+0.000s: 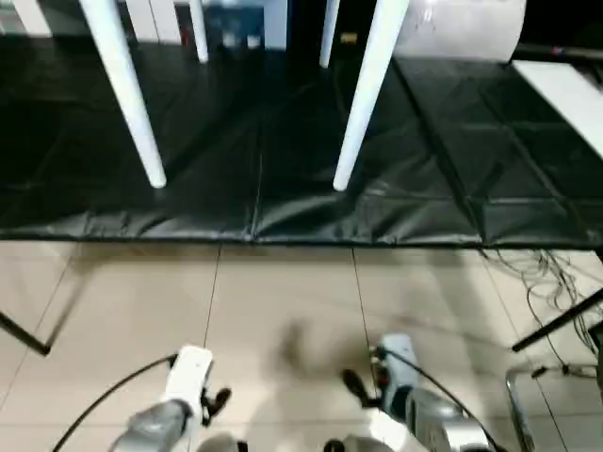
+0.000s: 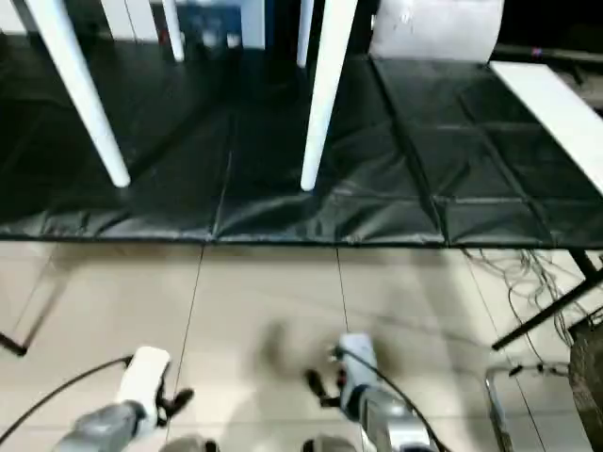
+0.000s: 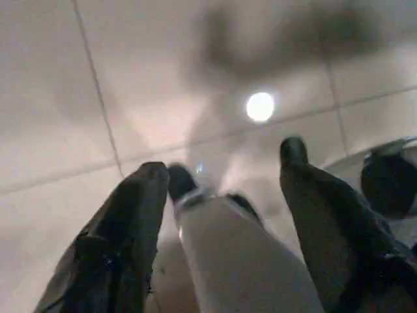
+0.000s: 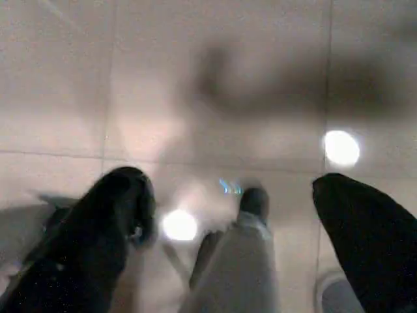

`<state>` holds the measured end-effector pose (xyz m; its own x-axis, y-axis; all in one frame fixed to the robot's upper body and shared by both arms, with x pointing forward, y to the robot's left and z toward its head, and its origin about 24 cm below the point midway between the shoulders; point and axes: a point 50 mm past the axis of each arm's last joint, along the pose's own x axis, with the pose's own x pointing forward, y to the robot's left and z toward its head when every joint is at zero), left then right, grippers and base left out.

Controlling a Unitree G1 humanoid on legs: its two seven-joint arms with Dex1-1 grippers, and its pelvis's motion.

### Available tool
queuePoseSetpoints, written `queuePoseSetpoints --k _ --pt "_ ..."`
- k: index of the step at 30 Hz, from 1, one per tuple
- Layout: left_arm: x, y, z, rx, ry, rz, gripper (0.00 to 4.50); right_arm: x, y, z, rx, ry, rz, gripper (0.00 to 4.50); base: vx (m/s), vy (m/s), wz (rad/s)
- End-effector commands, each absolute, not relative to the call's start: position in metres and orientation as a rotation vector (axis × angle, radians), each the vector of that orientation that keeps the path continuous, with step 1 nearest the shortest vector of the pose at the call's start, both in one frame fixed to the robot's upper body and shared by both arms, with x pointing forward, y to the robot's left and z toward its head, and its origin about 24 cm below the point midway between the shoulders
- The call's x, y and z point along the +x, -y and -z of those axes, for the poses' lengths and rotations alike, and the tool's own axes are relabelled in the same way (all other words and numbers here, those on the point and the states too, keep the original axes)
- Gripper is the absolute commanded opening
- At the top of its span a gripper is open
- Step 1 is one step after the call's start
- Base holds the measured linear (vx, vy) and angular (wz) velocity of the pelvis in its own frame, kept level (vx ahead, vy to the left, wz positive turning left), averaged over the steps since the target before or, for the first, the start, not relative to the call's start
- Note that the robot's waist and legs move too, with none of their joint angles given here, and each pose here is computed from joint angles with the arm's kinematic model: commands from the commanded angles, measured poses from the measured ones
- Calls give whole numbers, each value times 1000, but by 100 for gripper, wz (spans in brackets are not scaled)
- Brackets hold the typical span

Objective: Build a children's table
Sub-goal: Flip table

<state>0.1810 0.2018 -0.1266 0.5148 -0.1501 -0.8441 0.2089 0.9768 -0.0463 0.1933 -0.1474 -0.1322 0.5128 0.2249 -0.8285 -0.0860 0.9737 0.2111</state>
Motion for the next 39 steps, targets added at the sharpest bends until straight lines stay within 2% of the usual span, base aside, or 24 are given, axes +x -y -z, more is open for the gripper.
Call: queuePoseSetpoints --k 1,5,15,39 --pt "172 -206 135 50 -1066 164 312 175 155 145 76 -1138 -130 450 0 0 0" --pt "169 -203 138 26 -1091 131 312 165 159 150 28 -1189 -90 450 0 0 0" --pt "162 -186 147 -16 -1111 120 312 151 148 157 58 -1275 -89 450 0 0 0" --pt "162 -186 147 -16 -1111 120 312 151 148 157 58 -1275 -89 450 0 0 0"
